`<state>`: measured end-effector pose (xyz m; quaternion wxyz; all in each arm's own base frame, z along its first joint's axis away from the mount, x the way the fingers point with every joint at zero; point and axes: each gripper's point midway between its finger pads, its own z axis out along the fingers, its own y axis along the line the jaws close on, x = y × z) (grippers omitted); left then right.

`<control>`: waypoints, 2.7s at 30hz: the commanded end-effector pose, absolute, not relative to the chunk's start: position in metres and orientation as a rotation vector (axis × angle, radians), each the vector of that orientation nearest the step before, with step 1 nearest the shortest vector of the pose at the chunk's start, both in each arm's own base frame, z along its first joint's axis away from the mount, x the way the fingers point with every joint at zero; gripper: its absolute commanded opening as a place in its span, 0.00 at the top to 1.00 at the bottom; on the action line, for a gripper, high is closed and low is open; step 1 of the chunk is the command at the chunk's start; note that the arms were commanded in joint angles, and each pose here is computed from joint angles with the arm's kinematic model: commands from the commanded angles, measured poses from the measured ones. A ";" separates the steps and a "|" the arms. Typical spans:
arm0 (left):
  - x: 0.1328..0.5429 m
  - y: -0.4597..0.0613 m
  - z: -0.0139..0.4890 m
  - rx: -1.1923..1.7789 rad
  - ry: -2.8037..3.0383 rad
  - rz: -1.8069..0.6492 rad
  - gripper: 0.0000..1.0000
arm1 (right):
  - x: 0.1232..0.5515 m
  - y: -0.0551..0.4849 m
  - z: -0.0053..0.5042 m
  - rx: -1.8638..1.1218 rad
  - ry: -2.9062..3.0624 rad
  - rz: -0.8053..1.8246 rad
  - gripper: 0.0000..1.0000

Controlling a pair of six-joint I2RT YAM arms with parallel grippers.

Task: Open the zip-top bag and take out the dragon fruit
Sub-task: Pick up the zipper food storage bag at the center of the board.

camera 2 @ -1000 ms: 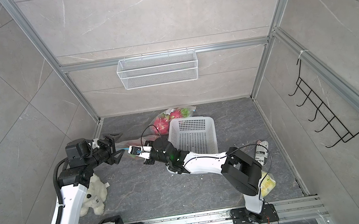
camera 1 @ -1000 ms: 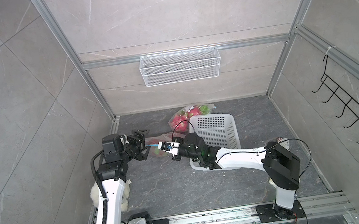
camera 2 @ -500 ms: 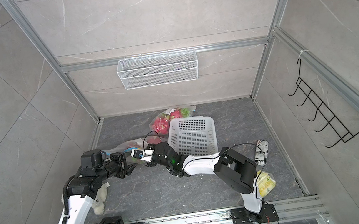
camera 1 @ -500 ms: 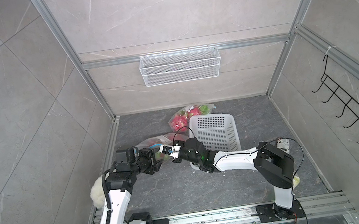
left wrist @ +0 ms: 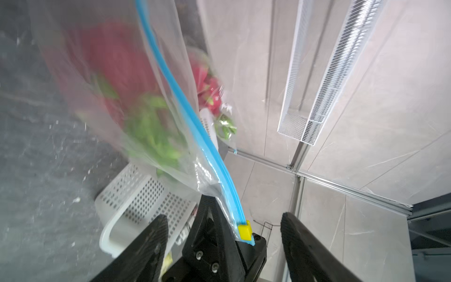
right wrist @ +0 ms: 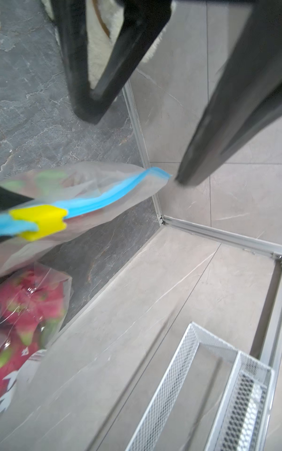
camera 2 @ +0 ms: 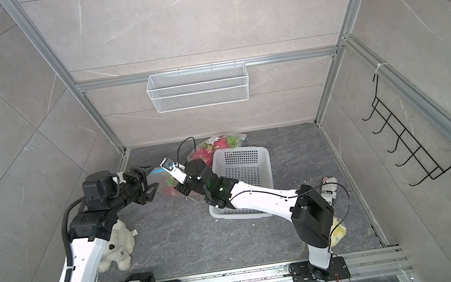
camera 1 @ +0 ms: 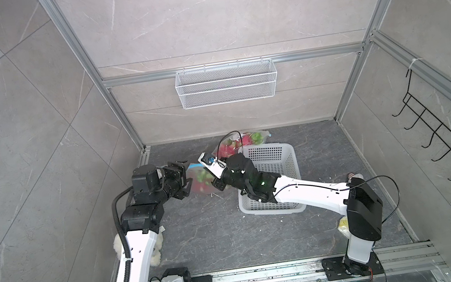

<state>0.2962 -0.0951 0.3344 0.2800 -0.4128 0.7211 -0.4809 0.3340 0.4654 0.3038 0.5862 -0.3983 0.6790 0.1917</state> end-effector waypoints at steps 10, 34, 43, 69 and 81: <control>0.290 -0.089 0.368 -0.604 1.851 -1.082 0.22 | 0.373 0.465 0.356 -0.482 1.966 0.546 1.00; 0.303 -0.152 0.251 0.189 1.947 -0.249 0.04 | 0.387 0.470 0.308 -0.271 2.257 0.682 1.00; 0.343 -0.140 0.268 0.108 1.813 -0.024 0.01 | 0.377 0.475 0.309 -0.275 2.294 0.758 1.00; 0.387 -0.144 0.209 0.136 1.958 0.062 1.00 | 0.356 0.463 0.349 -0.312 2.248 0.844 0.43; 0.359 -0.176 0.252 0.437 1.846 -0.115 1.00 | 0.351 0.389 0.397 -0.395 2.137 0.723 0.01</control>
